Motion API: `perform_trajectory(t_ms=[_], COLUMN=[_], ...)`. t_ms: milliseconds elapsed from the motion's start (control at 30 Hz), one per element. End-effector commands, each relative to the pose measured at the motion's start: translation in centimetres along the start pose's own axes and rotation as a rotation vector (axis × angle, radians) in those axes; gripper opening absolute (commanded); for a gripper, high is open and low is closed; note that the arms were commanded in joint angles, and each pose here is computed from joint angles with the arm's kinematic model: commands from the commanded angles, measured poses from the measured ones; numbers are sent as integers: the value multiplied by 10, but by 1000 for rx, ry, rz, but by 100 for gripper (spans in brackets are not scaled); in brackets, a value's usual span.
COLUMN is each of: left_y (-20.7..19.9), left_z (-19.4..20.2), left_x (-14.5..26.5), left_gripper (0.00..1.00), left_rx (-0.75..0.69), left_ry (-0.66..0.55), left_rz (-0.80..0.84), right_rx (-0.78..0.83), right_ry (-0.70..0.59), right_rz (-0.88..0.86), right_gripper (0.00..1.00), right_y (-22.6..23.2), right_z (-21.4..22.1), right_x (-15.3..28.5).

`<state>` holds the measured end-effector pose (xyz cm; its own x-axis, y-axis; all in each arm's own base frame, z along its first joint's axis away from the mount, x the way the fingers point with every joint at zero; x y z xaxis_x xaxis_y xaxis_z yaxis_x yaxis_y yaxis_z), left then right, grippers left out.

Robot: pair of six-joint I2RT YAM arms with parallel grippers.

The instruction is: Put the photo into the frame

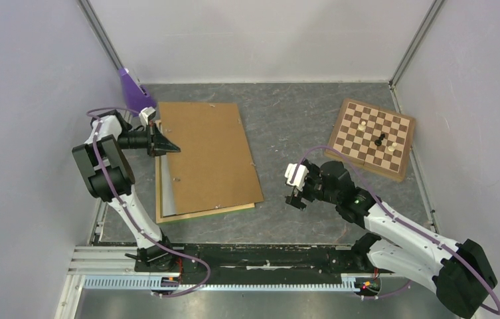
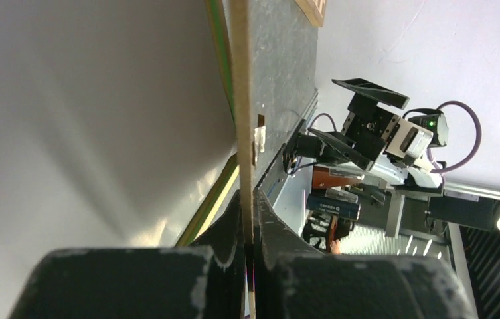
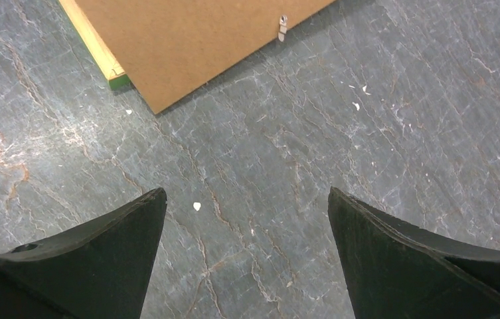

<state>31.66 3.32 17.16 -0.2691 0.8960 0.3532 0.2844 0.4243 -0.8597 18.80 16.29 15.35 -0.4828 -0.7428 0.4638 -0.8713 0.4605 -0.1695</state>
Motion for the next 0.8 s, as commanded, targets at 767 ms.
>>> perform_trajectory(t_ms=[767], left_y=[19], left_z=[10], left_x=[48], left_gripper=[2], left_rx=[-86], left_ry=[75], left_rz=[-229], right_rx=[23], right_ry=[-76], right_rz=[162], right_gripper=[89], right_y=[-16], right_z=[-78], right_x=[-48])
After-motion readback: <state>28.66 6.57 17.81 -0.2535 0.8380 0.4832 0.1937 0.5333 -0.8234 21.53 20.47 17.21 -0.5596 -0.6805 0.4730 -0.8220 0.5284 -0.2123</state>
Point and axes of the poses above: each gripper's point midway between its finger pads, its own x axis back along the fingers, its own y axis along the line the jaws close on, z = x × y, the point moved 7 cm from there along x, back along the fingers, and after that the axes turned 11 degrees about -x, right-handed, at the moved point
